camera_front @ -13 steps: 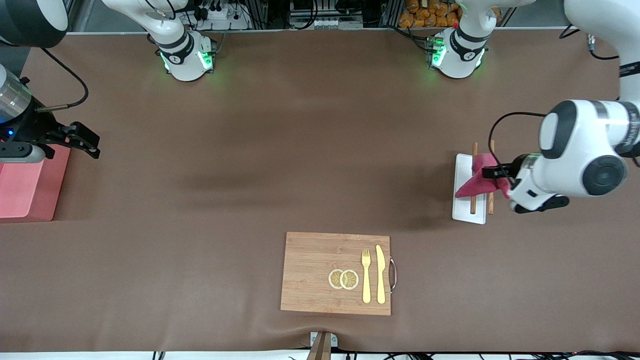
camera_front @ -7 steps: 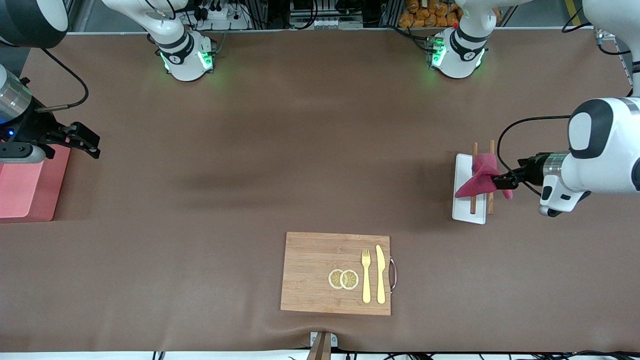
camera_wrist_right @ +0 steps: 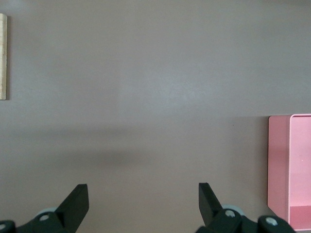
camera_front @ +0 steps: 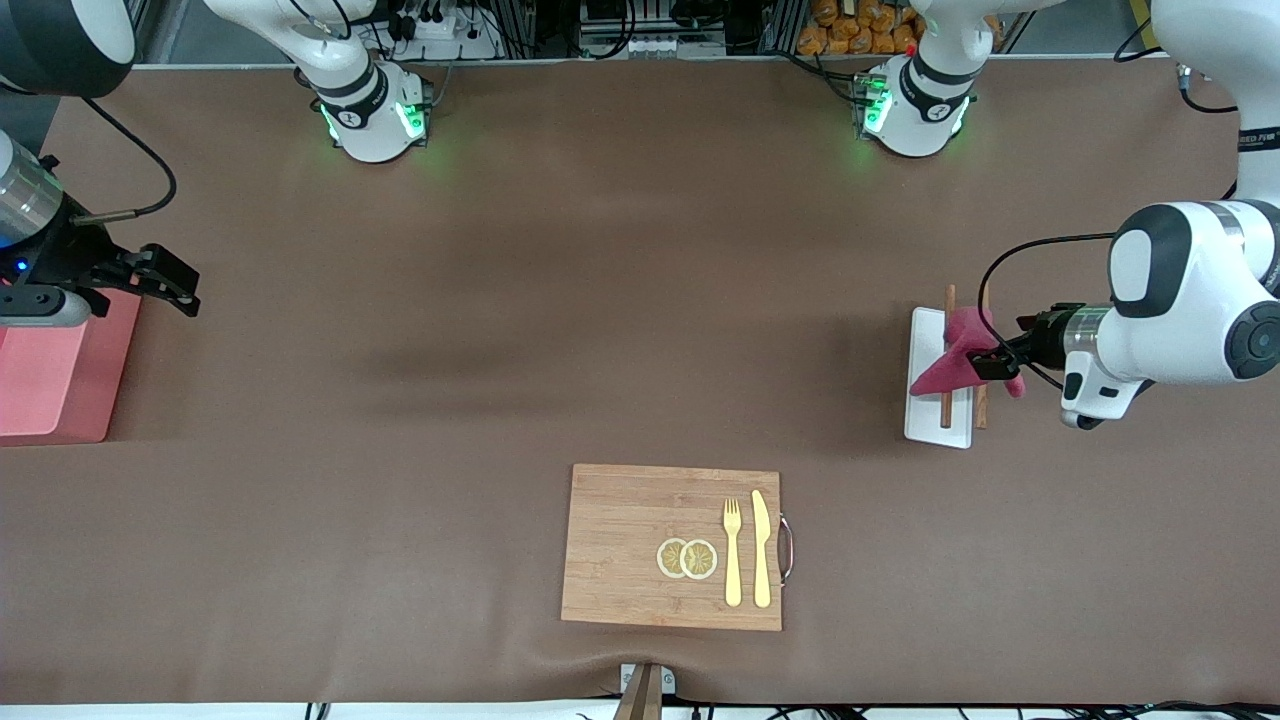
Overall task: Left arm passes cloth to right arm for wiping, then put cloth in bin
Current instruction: 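Grasp the pink cloth with the left gripper, then lift the cloth with the left gripper while the right gripper reaches over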
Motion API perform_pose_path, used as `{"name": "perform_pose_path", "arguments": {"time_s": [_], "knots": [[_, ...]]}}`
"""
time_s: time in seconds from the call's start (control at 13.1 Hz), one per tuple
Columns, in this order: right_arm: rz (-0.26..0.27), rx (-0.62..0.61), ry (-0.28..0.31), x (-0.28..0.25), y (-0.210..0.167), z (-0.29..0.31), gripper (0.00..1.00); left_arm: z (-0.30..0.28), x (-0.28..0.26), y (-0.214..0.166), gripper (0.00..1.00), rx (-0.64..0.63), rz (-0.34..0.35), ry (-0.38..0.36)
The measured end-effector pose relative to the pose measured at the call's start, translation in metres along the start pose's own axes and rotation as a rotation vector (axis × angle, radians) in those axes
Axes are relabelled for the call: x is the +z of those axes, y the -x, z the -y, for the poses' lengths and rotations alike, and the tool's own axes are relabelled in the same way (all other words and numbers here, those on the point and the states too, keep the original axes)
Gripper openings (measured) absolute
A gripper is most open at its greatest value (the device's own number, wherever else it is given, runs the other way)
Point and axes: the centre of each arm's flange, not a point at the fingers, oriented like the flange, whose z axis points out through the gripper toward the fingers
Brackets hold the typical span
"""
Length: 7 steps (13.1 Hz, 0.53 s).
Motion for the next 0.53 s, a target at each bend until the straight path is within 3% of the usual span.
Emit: {"name": "perform_pose_path", "arguments": {"time_s": [0.15,0.53], "knots": [[0.002,0.000,0.000,0.0008,-0.0001,-0.0001,1.00,-0.0002,0.0067,0.0002,1.00,0.000,-0.006,0.002],[0.006,0.002,0.000,0.0026,-0.0002,-0.0005,1.00,-0.0026,0.0098,0.0015,0.48,0.004,-0.010,0.003]]}}
